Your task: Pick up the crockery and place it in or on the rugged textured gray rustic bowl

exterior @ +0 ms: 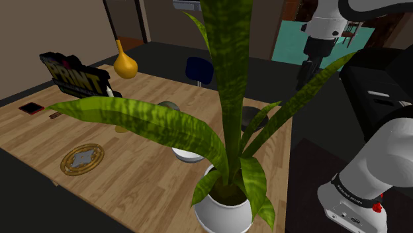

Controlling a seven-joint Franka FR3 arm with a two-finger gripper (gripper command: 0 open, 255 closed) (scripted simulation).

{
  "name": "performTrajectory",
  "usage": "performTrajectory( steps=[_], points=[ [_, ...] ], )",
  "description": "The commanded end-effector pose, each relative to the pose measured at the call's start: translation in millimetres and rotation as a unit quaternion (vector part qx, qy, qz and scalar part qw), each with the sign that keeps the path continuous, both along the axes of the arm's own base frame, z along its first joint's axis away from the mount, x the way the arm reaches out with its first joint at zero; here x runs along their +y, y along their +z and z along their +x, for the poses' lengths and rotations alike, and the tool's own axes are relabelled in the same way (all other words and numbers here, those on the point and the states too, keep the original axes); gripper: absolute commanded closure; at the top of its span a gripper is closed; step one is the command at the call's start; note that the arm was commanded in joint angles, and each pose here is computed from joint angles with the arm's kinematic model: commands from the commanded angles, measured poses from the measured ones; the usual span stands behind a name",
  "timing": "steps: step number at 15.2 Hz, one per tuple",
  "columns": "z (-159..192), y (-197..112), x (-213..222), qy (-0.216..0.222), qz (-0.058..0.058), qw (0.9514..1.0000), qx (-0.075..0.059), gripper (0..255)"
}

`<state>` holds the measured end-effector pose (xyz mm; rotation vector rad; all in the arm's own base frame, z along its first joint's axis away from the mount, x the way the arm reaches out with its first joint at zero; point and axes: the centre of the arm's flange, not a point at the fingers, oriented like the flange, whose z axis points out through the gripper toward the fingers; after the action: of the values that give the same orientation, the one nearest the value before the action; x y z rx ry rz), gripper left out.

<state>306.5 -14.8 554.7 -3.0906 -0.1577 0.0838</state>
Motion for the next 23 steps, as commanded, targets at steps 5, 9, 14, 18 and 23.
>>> performTrajectory(
  steps=[5,9,14,18,23],
  points=[
    [33.3,-32.2,24.3,0.004,0.005,1.0000,0.000,0],
    [66.4,-64.2,49.2,0.008,0.010,0.9999,0.001,0],
    [107.3,-103.8,81.2,0.014,0.016,0.9998,0.002,0],
    [139.8,-135.3,107.4,0.018,0.021,0.9996,0.002,0],
    [180.1,-174.3,141.0,0.023,0.027,0.9994,0.003,0]
  ],
)
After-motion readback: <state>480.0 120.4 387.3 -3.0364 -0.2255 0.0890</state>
